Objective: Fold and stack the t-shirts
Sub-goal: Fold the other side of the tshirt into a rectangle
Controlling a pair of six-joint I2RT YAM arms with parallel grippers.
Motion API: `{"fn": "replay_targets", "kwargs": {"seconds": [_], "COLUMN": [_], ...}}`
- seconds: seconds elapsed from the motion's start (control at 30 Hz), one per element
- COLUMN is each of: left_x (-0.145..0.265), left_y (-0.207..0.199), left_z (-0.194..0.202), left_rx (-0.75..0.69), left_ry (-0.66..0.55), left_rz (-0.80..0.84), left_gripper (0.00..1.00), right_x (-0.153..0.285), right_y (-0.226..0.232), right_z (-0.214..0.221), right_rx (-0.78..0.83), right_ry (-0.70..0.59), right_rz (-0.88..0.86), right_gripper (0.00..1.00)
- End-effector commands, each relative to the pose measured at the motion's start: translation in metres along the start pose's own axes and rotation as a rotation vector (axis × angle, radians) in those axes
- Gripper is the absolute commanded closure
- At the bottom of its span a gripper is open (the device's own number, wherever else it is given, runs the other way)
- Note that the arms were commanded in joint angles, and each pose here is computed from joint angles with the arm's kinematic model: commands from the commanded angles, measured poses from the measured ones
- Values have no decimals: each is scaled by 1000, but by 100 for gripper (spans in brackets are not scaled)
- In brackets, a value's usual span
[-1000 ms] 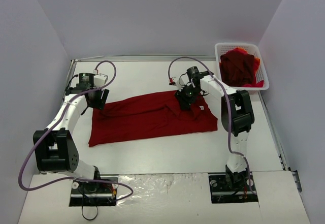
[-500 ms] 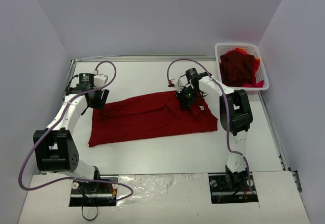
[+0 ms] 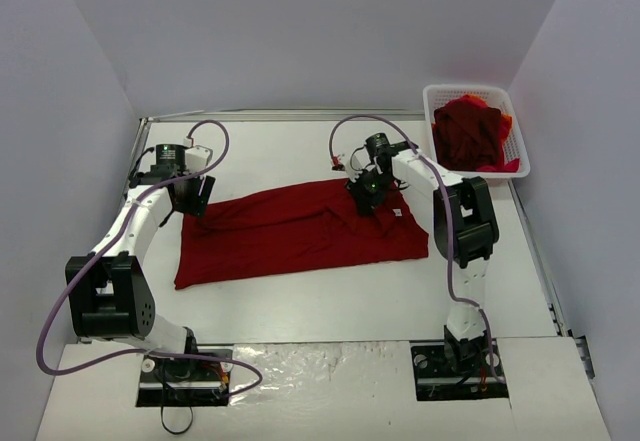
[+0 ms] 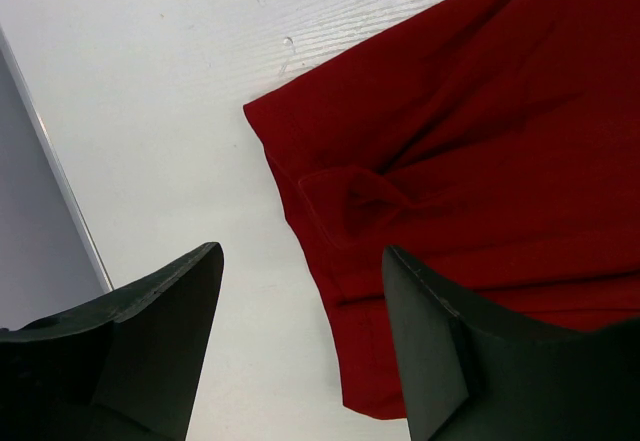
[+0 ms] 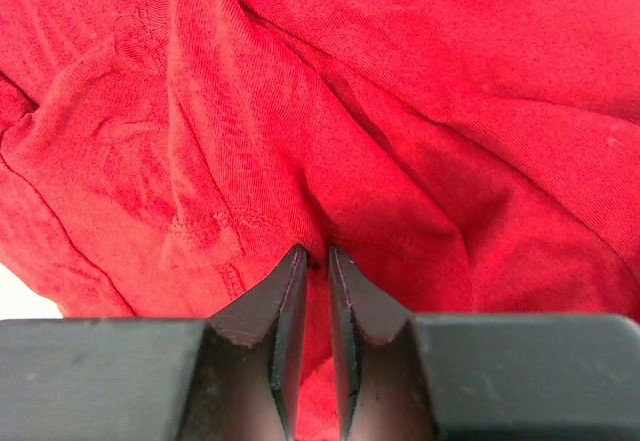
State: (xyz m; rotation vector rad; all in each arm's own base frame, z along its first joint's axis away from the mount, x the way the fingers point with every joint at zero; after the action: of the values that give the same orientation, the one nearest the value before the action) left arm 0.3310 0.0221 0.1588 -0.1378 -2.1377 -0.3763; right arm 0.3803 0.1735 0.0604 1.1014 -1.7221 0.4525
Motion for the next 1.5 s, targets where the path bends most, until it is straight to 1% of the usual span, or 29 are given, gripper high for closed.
{"fn": "replay_targets", "kwargs": {"seconds": [0.0, 0.03, 0.07, 0.1, 0.2, 0.33, 0.47, 0.63, 0.9, 1.27, 1.47], "left_x": [9, 9, 10, 11, 11, 11, 10, 10, 11, 10, 10], "left_y": [2, 2, 2, 2, 2, 1, 1, 1, 0, -1, -2], "left_z": [-6, -7, -7, -7, -7, -7, -8, -8, -7, -8, -7], "left_rx": [-8, -9, -9, -9, -9, -9, -9, -8, -9, -8, -8], "left_ry": [-30, -33, -34, -36, -39, -39, -38, -39, -43, -44, -44], "left_rz": [-10, -10, -11, -11, -11, -7, -5, -2, -1, 9, 12], "left_gripper": [36, 37, 37, 37, 37, 36, 37, 36, 36, 37, 36], "right_x": [35, 36, 36, 37, 36, 35, 37, 40, 47, 36, 32], "right_y": [5, 6, 6, 6, 7, 9, 13, 32, 47, 63, 81], "right_z": [-20, -20, -19, -19, -19, -20, -23, -28, -31, -20, -18], "right_rx": [33, 34, 32, 32, 30, 30, 40, 91, 134, 162, 195], "right_ry": [-44, -43, -41, -41, -43, -42, -46, -38, -34, 37, 70], "right_rz": [55, 58, 57, 57, 54, 49, 43, 26, 22, 3, -30], "right_gripper": [88, 89, 96, 97, 96, 100, 100, 100, 100, 100, 100]}}
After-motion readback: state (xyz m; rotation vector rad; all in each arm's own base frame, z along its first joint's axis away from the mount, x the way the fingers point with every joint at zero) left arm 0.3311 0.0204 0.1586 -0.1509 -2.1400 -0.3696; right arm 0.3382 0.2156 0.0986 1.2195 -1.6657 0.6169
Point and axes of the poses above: each gripper's point midway between its finger pads, its own x axis back along the fingers, its own y axis along the line the jaws close on, z = x × y, the point moved 4 cm from there along x, back along the fingers, and after that the axes turned 2 degrees about -x, right-handed, at the moved point
